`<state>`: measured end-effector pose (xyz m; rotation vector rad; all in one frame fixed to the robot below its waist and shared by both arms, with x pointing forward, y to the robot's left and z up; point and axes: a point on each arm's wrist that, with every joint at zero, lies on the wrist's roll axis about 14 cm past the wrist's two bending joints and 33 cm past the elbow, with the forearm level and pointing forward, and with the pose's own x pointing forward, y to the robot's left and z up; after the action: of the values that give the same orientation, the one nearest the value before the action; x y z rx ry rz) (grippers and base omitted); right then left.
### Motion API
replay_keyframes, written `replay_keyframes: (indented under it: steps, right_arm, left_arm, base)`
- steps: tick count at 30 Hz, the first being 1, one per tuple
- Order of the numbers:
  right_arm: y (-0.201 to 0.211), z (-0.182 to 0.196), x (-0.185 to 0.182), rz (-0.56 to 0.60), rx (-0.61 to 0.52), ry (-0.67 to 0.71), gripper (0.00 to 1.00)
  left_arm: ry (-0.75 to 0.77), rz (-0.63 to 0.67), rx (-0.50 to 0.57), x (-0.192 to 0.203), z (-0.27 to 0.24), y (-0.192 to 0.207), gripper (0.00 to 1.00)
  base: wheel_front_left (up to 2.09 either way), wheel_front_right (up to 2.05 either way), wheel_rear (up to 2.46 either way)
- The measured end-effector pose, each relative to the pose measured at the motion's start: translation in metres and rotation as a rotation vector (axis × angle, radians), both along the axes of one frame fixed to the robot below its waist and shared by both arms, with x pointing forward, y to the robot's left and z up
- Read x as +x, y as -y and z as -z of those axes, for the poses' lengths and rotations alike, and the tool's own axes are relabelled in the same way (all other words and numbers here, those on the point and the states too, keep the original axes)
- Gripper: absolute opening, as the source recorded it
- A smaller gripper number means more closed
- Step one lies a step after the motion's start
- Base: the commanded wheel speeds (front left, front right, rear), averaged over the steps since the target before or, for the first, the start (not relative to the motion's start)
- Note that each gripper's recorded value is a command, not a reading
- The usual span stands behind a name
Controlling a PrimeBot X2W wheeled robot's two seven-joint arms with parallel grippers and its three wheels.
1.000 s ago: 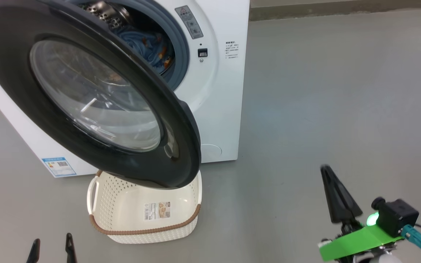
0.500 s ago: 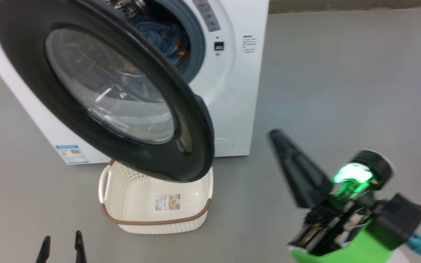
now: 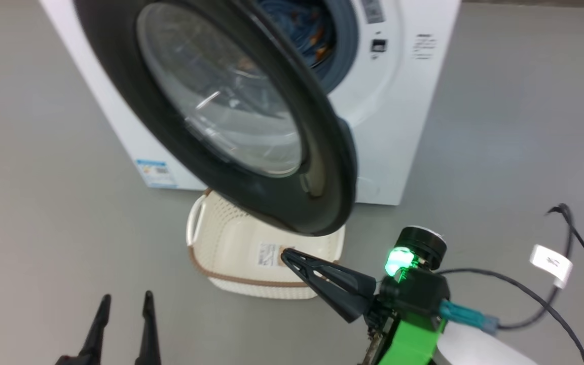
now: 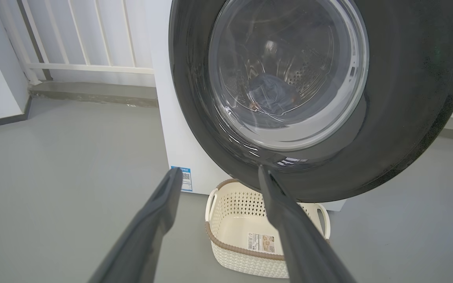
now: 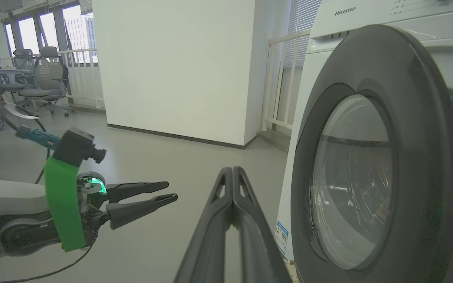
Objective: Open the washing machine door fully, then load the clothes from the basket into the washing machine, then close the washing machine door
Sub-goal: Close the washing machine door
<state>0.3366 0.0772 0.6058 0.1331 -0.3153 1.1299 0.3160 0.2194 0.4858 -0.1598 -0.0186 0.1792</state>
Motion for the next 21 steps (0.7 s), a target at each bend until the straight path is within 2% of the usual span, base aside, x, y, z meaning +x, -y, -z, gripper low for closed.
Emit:
replay_keyframes:
  steps: [5, 9, 14, 21]
  right_arm:
    - [-0.019, 0.036, 0.021, -0.045, -0.09, -0.071, 0.0]
    - [-0.023, 0.062, 0.047, -0.022, -0.127, -0.141, 0.0]
    - [-0.018, 0.084, 0.086, 0.06, -0.126, -0.204, 0.0]
    - [-0.001, 0.095, 0.136, 0.199, -0.081, -0.234, 0.0]
  left_arm:
    - [-0.004, -0.014, -0.015, 0.001, 0.0, -0.002, 1.0]
    - [-0.014, -0.029, -0.017, 0.005, 0.002, -0.006, 1.0]
    - [-0.027, -0.031, -0.018, 0.014, 0.005, -0.007, 1.0]
    - [-0.063, -0.033, -0.029, 0.023, 0.016, -0.007, 1.0]
  base:
    - [0.0, 0.0, 0.0]
    - [0.0, 0.0, 0.0]
    - [0.0, 0.0, 0.0]
    - [0.0, 0.0, 0.0]
